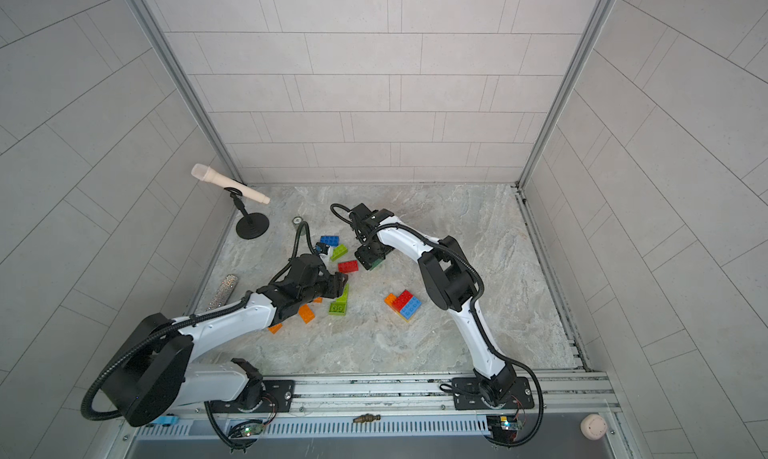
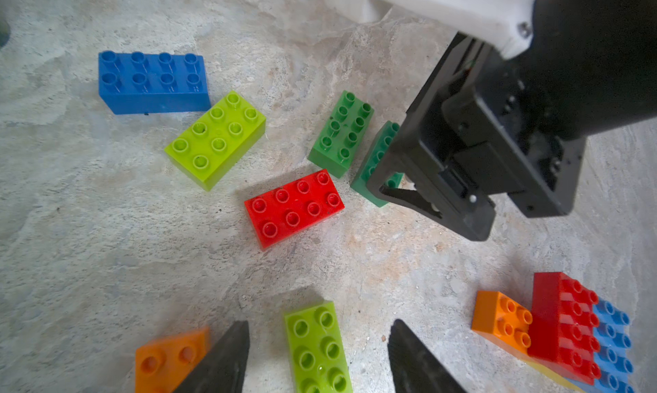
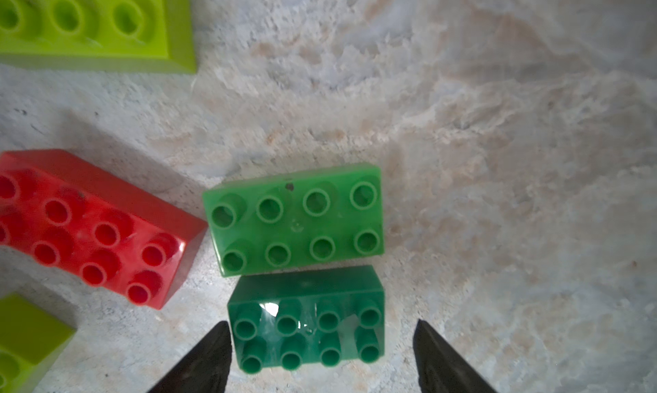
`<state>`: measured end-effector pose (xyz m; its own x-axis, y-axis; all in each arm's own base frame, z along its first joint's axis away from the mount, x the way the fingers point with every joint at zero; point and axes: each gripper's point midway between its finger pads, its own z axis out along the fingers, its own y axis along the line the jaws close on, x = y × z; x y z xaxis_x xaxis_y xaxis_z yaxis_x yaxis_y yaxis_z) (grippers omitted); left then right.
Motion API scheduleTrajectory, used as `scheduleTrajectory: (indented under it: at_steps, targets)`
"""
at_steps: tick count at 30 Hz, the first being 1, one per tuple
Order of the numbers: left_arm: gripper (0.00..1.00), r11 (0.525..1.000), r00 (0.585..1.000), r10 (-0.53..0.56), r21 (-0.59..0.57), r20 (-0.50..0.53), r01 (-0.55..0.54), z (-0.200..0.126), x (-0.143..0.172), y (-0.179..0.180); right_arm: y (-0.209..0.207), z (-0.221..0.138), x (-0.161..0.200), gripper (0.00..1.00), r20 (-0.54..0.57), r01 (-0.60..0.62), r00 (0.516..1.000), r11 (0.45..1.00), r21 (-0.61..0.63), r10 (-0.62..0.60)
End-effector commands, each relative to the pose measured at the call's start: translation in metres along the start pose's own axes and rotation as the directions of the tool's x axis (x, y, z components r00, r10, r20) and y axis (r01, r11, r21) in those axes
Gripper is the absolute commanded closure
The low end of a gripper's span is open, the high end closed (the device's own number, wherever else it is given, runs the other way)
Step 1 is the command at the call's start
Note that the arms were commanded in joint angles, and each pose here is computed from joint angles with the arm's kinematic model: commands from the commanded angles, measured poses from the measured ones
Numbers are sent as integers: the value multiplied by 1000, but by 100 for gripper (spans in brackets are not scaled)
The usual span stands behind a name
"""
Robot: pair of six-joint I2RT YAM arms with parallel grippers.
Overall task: Assemble a rectangle with lego
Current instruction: Adjust the lego brick at the center of the board.
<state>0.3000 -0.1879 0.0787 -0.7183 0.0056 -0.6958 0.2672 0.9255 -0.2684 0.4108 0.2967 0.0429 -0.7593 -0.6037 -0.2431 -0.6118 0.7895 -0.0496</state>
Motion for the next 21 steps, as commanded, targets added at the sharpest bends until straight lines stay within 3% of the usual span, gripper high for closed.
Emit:
scheduleTrajectory:
  at_steps: [1,11,16,21]
  targets:
    - [33,1000,1000,-2,12,8,2,1,-5,-5,2,4,4,23,-29,21,999,1000,-13,-22]
    - [33,1000,1000,0,17,7,0,1,-6,-5,3,7,4,35,-42,26,999,999,-24,-27]
    - [33,1000,1000,0,19,8,0,0,-7,-6,2,10,7,25,-61,22,998,999,-32,-24]
    - [33,1000,1000,0,21,5,0,1,-6,-7,0,14,8,26,-68,26,997,999,-21,-27]
